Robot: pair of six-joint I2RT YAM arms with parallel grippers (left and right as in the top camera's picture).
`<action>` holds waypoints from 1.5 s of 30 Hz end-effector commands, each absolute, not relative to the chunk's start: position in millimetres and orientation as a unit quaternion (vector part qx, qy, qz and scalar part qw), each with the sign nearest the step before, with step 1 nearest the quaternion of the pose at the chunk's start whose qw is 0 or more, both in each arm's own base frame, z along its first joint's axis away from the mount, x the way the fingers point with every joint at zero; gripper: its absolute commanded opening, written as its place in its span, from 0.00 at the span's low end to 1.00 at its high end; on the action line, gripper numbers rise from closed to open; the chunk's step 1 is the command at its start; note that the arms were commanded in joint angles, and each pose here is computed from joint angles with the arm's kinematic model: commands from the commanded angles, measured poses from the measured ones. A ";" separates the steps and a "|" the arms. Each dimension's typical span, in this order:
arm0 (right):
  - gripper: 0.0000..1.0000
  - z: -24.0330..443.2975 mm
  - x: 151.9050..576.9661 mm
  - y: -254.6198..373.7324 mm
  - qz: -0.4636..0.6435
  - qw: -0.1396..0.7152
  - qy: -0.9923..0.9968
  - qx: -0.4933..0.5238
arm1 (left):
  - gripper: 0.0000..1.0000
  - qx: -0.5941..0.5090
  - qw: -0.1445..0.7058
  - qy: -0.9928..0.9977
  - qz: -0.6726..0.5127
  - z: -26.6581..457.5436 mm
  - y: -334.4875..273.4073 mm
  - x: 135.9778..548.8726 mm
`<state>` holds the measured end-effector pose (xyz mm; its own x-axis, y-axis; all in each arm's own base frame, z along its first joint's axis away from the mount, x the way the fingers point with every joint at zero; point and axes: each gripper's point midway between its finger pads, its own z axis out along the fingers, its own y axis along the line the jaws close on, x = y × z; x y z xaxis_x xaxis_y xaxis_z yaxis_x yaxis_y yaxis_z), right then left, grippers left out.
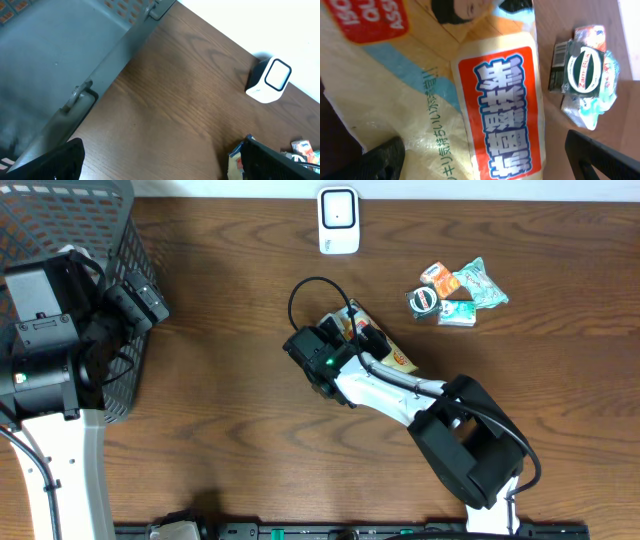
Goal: Scan the item barcode
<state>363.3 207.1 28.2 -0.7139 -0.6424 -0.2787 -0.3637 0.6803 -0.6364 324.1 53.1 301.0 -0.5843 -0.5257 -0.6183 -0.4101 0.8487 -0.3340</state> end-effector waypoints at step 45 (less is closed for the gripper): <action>0.01 -73.2 372.3 147.0 -0.048 0.054 0.976 -0.205 | 0.98 -0.262 0.372 0.888 -0.070 300.8 56.2 323.3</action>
